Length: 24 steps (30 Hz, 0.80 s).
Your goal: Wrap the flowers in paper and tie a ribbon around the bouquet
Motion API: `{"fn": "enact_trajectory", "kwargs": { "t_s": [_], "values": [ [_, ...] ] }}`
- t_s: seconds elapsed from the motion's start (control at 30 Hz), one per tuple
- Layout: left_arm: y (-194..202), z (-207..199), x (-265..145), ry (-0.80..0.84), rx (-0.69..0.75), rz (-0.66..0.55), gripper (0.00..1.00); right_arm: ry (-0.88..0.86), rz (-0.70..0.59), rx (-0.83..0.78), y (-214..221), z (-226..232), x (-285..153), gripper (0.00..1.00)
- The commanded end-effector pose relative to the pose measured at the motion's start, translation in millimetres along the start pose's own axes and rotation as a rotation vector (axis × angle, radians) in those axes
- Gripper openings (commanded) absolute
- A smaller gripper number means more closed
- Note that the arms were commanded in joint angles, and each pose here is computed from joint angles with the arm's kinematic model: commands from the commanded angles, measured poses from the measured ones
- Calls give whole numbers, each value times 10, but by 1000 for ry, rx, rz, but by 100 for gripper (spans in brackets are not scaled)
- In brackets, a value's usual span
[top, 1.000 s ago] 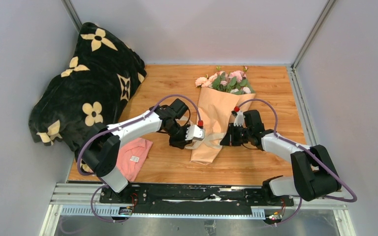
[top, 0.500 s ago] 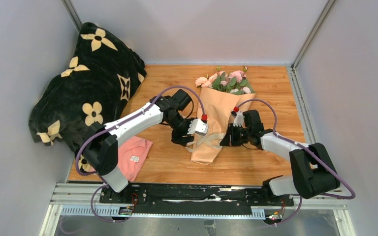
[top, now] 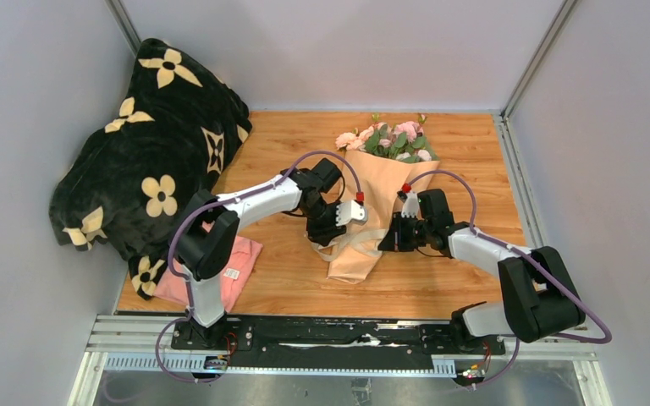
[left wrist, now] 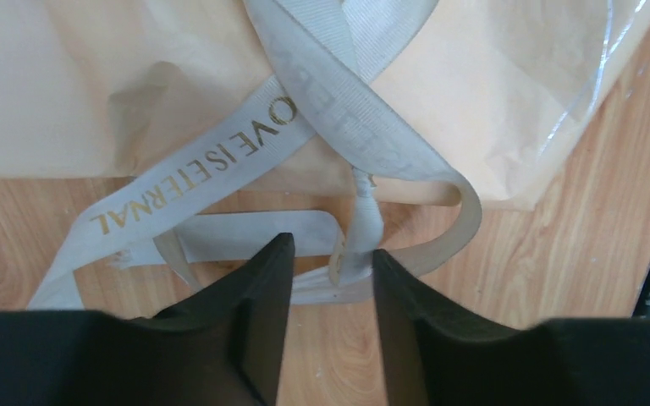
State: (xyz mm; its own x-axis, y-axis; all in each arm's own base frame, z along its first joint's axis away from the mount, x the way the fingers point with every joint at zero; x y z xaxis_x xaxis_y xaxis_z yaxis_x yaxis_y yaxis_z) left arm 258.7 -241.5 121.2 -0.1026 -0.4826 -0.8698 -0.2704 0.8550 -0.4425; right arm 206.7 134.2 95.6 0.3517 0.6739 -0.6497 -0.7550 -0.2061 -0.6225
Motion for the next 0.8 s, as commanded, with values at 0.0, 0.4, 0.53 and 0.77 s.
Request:
{"fn": "enact_trajectory", "kwargs": {
  "t_s": [0.0, 0.4, 0.53, 0.77],
  "values": [
    [2, 31, 118, -20, -24, 3, 38, -4, -19, -22, -85, -2, -58, 0],
    [-393, 468, -587, -366, -172, -243, 0, 23, 65, 23, -14, -12, -181, 0],
    [-432, 638, -778, -451, -201, -281, 0, 30, 93, 53, 46, -37, -208, 0],
    [-475, 1014, -975, -710, -225, -279, 0, 30, 148, 101, 154, -48, -225, 0]
  ]
}}
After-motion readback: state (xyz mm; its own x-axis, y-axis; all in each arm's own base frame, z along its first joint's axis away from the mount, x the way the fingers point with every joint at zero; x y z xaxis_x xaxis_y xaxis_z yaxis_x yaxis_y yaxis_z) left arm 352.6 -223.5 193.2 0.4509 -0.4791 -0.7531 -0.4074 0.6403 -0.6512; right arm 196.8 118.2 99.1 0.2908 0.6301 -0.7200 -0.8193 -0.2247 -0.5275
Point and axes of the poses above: each gripper's point midway between its finger pads, its own x axis out along the fingers, its own z axis along the line the jaws close on, y = z × x, the point moved 8 cm from there along -x, back along the fingers, and after that the axes turned 15 degrees about -x, right-handed, at the moved point
